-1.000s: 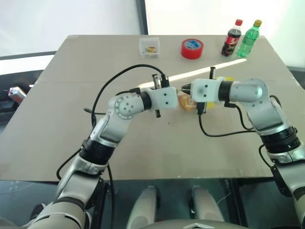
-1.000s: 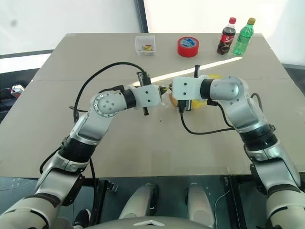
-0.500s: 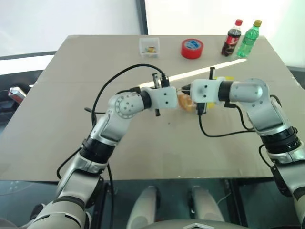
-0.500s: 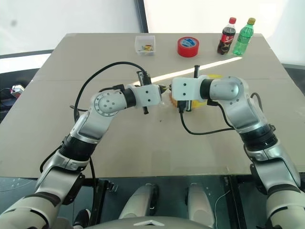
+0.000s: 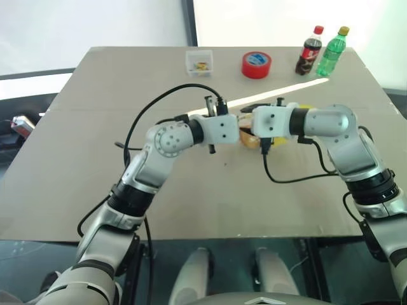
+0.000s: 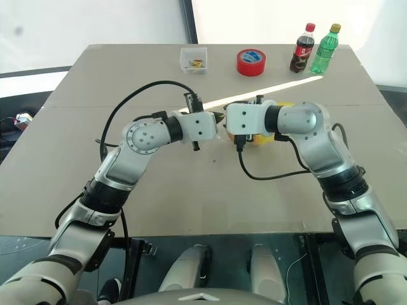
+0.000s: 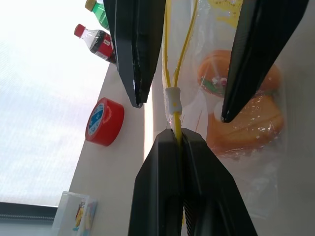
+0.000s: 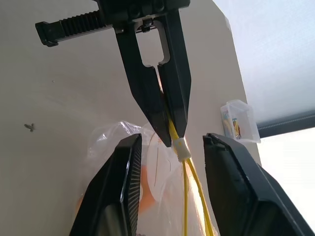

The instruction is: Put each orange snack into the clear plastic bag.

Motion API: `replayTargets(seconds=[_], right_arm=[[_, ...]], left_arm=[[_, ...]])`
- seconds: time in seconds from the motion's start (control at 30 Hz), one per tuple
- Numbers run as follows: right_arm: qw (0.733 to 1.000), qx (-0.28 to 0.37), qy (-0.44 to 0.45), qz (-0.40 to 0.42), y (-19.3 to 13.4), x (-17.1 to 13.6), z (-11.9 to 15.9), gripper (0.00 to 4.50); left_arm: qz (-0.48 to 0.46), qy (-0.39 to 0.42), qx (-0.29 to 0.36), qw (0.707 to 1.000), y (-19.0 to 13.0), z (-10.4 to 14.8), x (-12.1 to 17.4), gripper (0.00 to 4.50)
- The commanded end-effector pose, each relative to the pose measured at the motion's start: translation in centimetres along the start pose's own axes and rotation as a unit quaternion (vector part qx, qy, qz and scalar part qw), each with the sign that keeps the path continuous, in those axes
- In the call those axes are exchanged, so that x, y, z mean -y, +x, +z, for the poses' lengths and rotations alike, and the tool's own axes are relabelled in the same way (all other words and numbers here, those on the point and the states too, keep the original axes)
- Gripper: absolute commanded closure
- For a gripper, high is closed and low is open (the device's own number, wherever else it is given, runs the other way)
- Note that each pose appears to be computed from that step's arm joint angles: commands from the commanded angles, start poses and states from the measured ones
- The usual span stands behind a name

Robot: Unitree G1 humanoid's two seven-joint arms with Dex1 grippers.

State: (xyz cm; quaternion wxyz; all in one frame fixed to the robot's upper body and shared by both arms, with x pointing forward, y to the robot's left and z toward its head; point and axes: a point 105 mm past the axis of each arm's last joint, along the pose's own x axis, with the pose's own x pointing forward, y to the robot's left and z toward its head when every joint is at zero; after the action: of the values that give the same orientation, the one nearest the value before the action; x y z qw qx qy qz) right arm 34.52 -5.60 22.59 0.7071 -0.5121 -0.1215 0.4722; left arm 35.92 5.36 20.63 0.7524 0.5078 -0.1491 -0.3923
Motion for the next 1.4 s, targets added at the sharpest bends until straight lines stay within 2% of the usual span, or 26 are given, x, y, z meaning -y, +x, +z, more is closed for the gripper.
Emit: replayTargets(seconds=[0.03, 0.07, 1.4], right_arm=[[0.999, 0.015, -0.028, -0.022, -0.4, 1.4, 1.4, 3.85], [0.999, 0.013, -0.028, -0.022, -0.4, 1.4, 1.3, 4.30], [0.998, -0.042, -0.042, -0.038, -1.0, 2.1, -0.8, 4.30]], left_arm=[[0.018, 0.018, 0.013, 1.000, -0.2, 0.8, -1.0, 4.50], [0.018, 0.019, 0.013, 1.000, -0.2, 0.8, -1.0, 4.50], [0.016, 0.026, 0.025, 0.999, 0.1, 1.2, -1.0, 4.50]])
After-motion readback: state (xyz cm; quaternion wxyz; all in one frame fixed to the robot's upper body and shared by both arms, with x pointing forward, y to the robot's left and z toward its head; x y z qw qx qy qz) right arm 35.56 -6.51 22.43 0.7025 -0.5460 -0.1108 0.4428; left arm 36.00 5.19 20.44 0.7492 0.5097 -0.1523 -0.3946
